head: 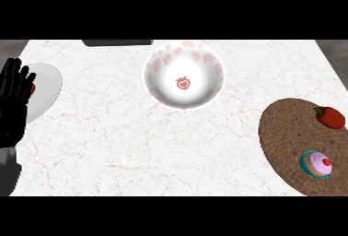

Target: Pick the cupcake from the placemat and place it in the bowl

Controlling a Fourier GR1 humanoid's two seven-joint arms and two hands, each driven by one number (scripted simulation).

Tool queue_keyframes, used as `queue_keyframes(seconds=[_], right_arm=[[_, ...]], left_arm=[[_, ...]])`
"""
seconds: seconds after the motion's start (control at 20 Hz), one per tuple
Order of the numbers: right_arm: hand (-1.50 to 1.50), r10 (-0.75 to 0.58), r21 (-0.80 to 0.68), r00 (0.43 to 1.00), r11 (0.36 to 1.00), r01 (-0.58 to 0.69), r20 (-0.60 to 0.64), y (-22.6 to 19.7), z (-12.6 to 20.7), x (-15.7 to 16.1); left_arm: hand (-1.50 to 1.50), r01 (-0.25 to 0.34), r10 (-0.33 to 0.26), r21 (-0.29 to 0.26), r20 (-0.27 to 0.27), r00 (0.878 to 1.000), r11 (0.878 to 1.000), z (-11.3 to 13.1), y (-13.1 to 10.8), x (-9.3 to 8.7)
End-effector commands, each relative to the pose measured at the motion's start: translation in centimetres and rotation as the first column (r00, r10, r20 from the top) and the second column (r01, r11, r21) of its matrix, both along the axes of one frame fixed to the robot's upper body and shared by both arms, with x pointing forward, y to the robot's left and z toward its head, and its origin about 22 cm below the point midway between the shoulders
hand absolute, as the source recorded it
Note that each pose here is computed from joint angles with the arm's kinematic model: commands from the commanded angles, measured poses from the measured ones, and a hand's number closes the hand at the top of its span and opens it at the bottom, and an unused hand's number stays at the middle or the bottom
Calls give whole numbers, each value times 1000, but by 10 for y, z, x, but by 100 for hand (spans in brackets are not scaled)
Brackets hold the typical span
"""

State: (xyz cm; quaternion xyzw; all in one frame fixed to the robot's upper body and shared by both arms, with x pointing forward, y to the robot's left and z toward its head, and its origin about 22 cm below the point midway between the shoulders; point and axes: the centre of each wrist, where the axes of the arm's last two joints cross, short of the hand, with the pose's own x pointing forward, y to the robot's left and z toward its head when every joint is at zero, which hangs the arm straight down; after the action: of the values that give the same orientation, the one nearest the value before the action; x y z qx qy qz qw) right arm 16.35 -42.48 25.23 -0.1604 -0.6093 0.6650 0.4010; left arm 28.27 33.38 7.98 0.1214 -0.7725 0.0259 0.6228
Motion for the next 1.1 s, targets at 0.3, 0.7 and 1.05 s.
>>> queue_keyframes(seconds=[0.3,0.7,1.05], right_arm=[[-150,34,-84,993,996,-43,-109,-18,-36,-2],[-150,19,-103,985,994,-37,-170,-19,-77,3],[-150,-30,-129,986,992,9,-166,-24,-102,18]], left_arm=[[0,30,-30,6,4,1000,1000,10,-6,22],[0,39,-39,-6,19,999,999,18,12,20],[0,29,-29,8,30,999,1000,0,-8,9]])
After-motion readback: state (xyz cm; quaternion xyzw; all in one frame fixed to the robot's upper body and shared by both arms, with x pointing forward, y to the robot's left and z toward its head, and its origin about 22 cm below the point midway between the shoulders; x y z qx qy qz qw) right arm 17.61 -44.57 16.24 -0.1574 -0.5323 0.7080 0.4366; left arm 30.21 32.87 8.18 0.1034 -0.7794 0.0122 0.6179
